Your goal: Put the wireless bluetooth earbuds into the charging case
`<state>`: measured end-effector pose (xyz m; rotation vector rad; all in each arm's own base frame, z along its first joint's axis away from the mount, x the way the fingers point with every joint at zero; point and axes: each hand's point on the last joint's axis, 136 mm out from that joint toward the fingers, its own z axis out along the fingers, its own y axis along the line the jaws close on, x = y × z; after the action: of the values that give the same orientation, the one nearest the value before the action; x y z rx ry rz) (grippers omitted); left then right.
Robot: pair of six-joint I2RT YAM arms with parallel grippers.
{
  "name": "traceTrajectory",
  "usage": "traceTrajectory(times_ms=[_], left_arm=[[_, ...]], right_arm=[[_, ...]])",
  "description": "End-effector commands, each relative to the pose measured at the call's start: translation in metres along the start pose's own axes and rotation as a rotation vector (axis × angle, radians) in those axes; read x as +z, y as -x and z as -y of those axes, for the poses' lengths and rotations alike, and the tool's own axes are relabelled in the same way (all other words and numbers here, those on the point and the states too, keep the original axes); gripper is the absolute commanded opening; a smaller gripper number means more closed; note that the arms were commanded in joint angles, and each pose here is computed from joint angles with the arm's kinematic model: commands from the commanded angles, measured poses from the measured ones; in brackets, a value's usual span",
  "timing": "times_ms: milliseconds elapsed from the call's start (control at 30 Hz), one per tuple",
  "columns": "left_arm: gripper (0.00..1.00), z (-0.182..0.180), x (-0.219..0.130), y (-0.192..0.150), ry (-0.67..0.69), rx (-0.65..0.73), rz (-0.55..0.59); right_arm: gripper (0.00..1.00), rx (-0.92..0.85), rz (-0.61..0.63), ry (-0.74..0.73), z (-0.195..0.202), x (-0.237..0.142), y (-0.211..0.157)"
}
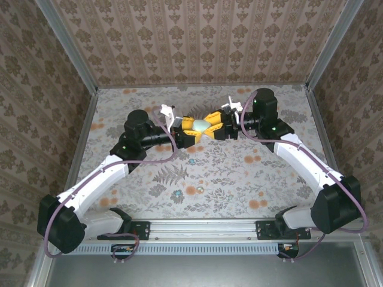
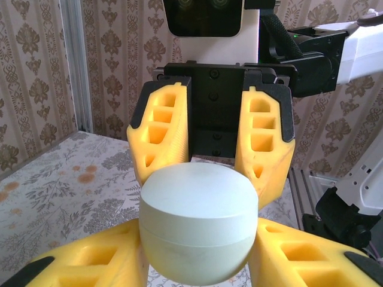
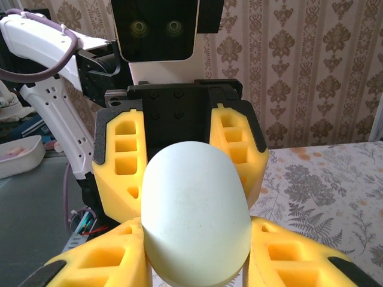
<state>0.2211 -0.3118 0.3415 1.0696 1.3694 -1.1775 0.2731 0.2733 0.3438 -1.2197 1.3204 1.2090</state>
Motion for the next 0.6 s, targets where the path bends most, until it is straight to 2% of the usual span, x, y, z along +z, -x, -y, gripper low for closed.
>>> traceTrajectory(times_ms=[0,400,567], left_arm=[[0.44,0.0023,0.0002,0.0201,-0.017,0.033,0.043],[0.48,0.0035,0.0058,0.0184,-0.026,0.021,0.029],[0.42,0.0033,0.0071,0.0172,-0.028,0.016,0.024]], right_arm=[[0.33,-0.022,0.009,0.024,-0.0047,0.0027,0.0062],[0.34,-0.037,0.006,0.018,-0.0059,0.0018,0.0061],[0.34,-0.04,0.005,0.017,-0.0062,0.002,0.0058]])
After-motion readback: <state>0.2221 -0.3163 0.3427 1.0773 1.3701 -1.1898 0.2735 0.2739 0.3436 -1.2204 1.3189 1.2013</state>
